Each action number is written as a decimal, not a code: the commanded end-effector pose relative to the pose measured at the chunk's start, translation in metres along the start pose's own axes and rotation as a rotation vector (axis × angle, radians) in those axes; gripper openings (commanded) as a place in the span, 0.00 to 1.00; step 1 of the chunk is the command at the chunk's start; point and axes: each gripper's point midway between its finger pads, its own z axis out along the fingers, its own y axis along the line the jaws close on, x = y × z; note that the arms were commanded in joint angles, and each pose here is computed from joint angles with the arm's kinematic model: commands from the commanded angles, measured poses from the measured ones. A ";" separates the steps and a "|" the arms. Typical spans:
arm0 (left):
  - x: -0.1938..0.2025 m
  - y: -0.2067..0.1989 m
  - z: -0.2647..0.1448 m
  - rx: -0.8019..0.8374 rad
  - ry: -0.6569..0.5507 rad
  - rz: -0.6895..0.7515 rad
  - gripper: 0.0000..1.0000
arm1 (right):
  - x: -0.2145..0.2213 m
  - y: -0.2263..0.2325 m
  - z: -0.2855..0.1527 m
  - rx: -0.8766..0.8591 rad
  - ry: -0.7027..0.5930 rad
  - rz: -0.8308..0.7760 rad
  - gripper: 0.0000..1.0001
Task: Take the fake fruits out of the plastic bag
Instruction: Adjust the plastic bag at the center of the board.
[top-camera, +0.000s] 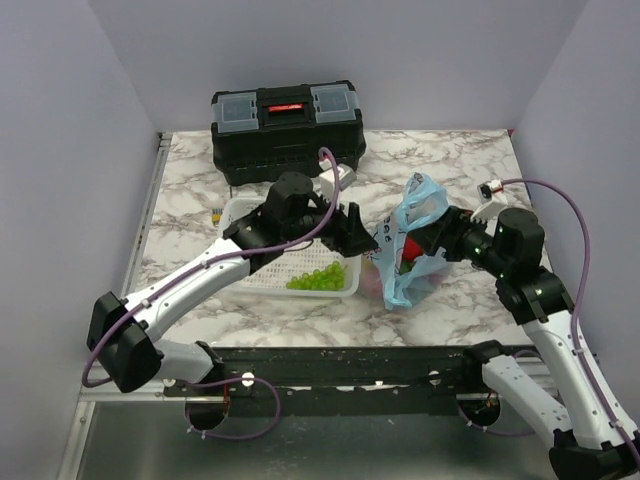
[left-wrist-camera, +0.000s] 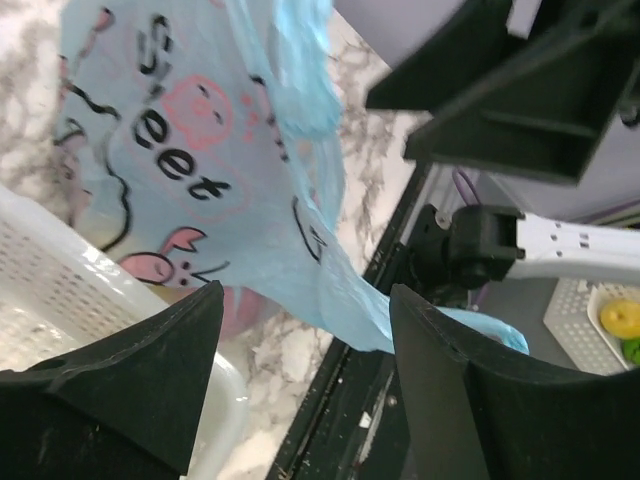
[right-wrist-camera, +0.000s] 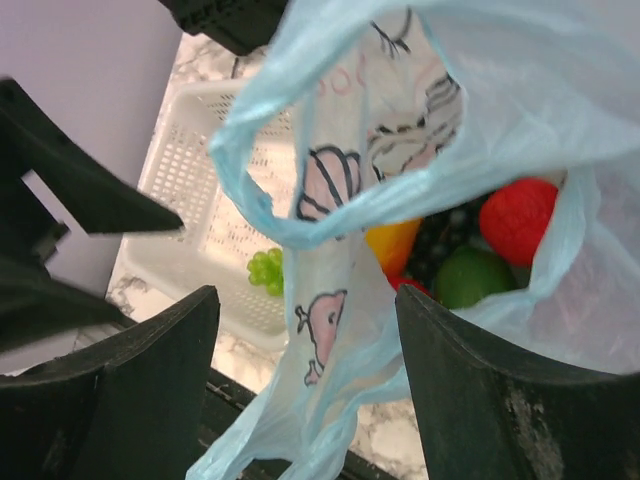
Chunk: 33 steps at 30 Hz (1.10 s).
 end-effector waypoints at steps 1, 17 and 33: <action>0.015 -0.040 -0.007 0.097 -0.012 0.053 0.67 | -0.035 0.031 0.009 -0.132 -0.073 -0.123 0.75; 0.056 -0.092 0.011 0.138 0.029 0.398 0.72 | -0.033 0.056 0.047 -0.339 -0.014 -0.167 0.58; 0.082 -0.076 0.015 0.019 0.051 0.414 0.38 | -0.033 0.027 0.053 -0.186 -0.022 -0.184 0.23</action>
